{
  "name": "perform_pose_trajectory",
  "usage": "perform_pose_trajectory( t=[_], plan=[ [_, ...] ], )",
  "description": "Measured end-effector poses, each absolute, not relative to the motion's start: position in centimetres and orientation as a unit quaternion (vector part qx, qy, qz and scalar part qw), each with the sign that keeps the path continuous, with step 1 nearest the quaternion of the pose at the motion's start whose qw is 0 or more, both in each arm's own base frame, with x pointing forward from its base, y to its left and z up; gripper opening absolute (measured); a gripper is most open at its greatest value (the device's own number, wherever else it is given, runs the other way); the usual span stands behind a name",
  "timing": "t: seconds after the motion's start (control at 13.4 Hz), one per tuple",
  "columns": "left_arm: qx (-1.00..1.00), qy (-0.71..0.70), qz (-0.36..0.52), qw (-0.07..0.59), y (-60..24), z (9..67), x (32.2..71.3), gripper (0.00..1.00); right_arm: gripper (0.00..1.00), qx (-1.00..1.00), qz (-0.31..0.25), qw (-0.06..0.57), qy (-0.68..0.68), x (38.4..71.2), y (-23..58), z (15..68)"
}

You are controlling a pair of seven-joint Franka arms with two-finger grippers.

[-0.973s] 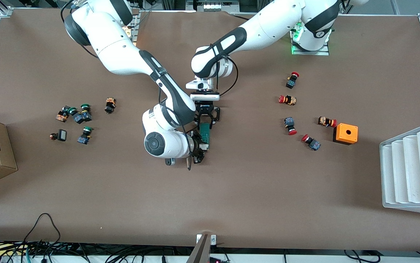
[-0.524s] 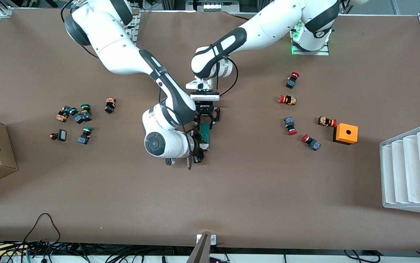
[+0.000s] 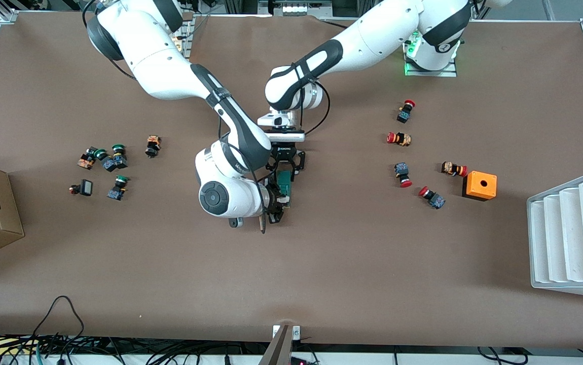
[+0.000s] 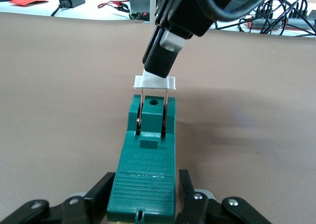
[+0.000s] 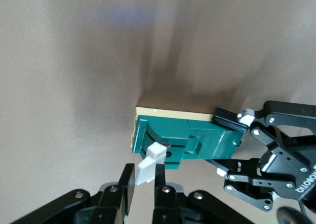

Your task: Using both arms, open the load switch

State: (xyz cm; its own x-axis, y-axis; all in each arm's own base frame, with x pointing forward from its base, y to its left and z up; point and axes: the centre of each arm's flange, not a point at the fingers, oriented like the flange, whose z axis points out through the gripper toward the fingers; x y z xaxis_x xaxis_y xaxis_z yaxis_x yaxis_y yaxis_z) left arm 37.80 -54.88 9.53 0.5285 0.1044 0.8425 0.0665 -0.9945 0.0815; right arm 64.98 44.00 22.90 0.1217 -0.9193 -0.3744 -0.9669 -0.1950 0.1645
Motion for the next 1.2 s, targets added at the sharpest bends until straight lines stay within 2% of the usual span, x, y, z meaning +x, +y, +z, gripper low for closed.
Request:
perform_pose_trajectory(
  t=[1.2],
  plan=[
    [0.872,0.055,0.486,0.022,-55.1,9.9,38.4,0.58,0.22,-0.752,0.209,0.035,0.624,63.4,44.4,23.2]
  ],
)
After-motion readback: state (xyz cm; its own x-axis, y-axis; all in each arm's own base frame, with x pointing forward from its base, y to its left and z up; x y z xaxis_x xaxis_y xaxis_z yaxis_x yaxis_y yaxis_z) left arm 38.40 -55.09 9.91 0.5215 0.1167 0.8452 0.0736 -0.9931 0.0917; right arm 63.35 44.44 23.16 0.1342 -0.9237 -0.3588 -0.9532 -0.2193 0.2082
